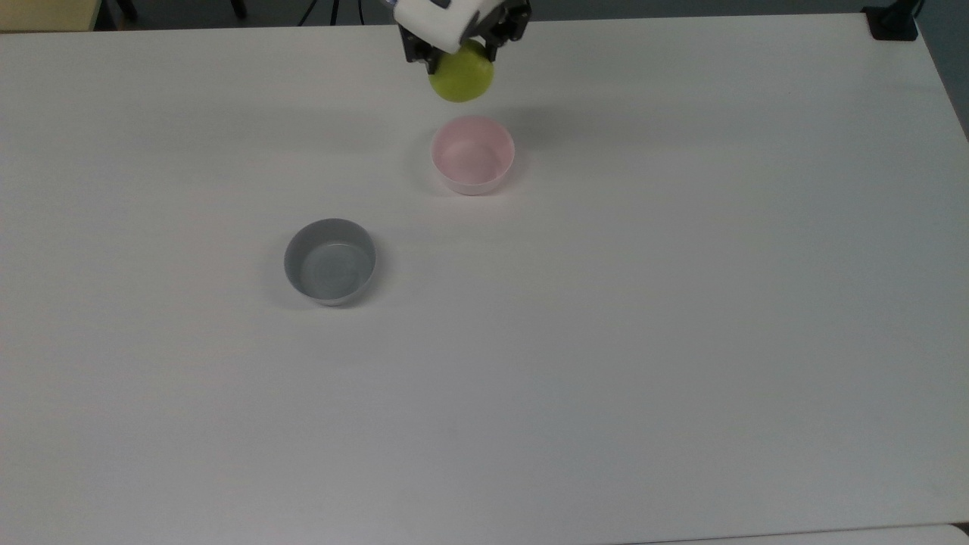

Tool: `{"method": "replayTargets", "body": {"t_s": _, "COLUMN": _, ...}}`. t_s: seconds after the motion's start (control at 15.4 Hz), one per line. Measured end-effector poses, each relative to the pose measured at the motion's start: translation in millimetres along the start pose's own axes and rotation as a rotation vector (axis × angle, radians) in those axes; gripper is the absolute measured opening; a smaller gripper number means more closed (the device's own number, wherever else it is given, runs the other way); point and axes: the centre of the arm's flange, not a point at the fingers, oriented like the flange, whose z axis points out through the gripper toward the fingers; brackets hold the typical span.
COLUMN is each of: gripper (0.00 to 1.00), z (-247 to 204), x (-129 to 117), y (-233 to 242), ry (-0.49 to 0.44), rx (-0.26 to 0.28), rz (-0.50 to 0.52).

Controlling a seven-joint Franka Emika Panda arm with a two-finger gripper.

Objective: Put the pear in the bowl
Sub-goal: 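Lower the pear into the pink bowl and open the gripper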

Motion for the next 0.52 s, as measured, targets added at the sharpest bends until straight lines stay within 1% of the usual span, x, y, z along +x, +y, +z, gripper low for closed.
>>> {"method": "replayTargets", "body": {"t_s": 0.13, "gripper": 0.75, "z": 24, "x": 8, "y": -8, "ry": 0.012, "rx": -0.004, "rz": 0.013}}
{"method": "replayTargets", "body": {"t_s": 0.26, "gripper": 0.75, "z": 51, "x": 16, "y": -15, "ry": 0.026, "rx": -0.009, "rz": 0.003}}
{"method": "replayTargets", "body": {"t_s": 0.39, "gripper": 0.75, "z": 78, "x": 25, "y": -20, "ry": 0.018, "rx": -0.011, "rz": -0.003}}
{"method": "replayTargets", "body": {"t_s": 0.52, "gripper": 0.75, "z": 95, "x": 34, "y": -19, "ry": 0.013, "rx": -0.013, "rz": -0.002}}
